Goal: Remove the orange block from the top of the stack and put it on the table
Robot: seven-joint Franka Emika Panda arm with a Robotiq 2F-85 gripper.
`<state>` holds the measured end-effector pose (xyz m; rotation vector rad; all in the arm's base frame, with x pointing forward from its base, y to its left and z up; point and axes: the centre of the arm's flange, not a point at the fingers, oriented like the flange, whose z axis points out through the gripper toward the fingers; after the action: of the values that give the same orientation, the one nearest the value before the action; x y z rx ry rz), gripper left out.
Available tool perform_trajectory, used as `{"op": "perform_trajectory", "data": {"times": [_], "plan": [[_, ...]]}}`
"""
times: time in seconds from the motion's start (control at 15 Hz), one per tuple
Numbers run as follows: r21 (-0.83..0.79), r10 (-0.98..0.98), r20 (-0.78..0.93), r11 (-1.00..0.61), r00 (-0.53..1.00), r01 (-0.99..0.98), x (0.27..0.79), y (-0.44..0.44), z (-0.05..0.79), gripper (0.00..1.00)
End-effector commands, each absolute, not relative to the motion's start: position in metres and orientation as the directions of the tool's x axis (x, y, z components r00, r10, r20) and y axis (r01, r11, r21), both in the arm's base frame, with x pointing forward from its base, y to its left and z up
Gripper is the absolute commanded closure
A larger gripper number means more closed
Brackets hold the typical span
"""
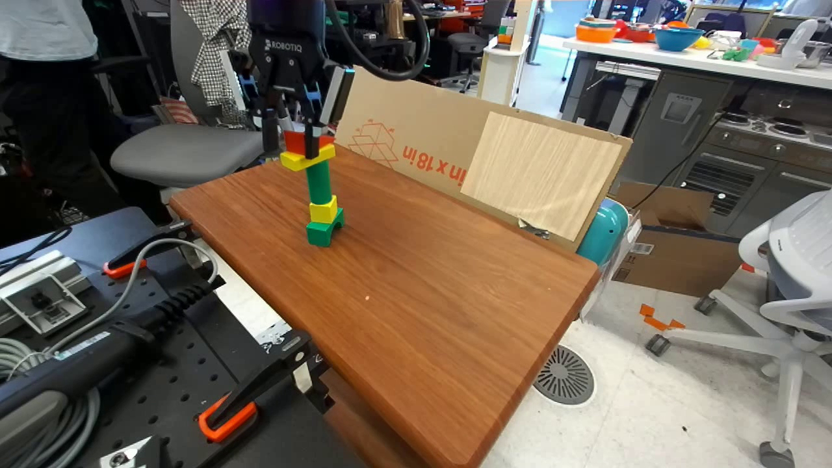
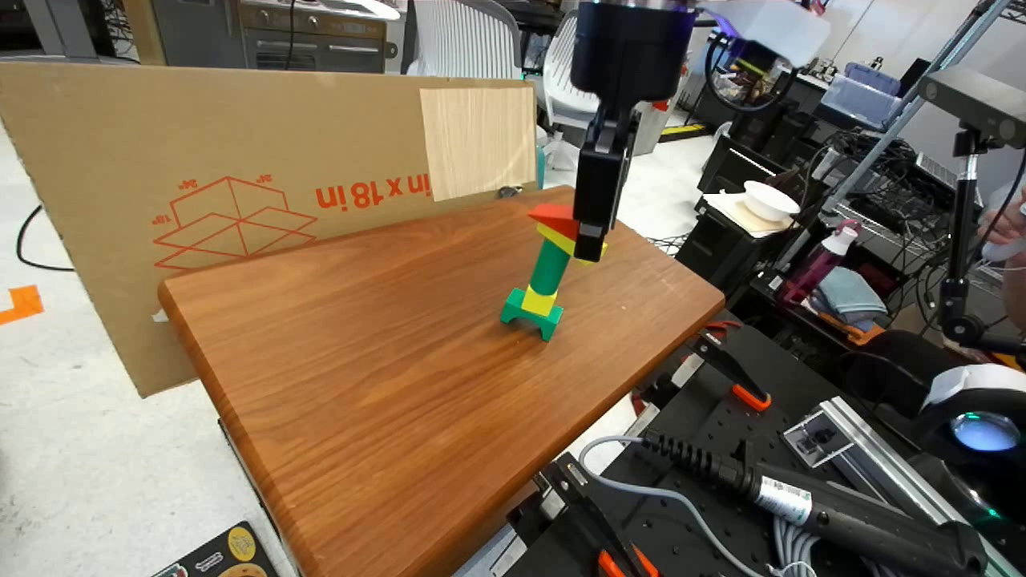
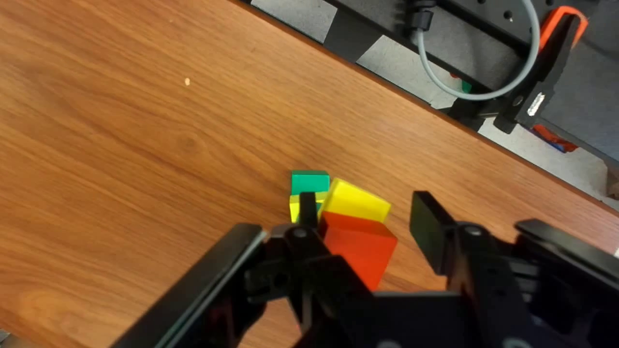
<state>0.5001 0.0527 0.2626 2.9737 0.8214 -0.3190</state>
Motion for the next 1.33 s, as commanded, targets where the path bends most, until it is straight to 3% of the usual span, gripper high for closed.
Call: {"op": "perform_trajectory", "data": {"times": [0.0,0.13,0.67,1.27], "plan": [[0.004,0.493,-0.229,-0.862,0.839,0.508,0.497,0.053,0.274,0.78],[0.010,0.493,-0.229,-0.861,0.840,0.508,0.495,0.052,0.278,0.89],[0.024,0.483,-0.211,-0.866,0.850,0.499,0.488,0.044,0.301,0.89],[-0.028,0.303,-0.231,-0.952,0.925,0.305,0.444,-0.055,0.273,0.89]]}}
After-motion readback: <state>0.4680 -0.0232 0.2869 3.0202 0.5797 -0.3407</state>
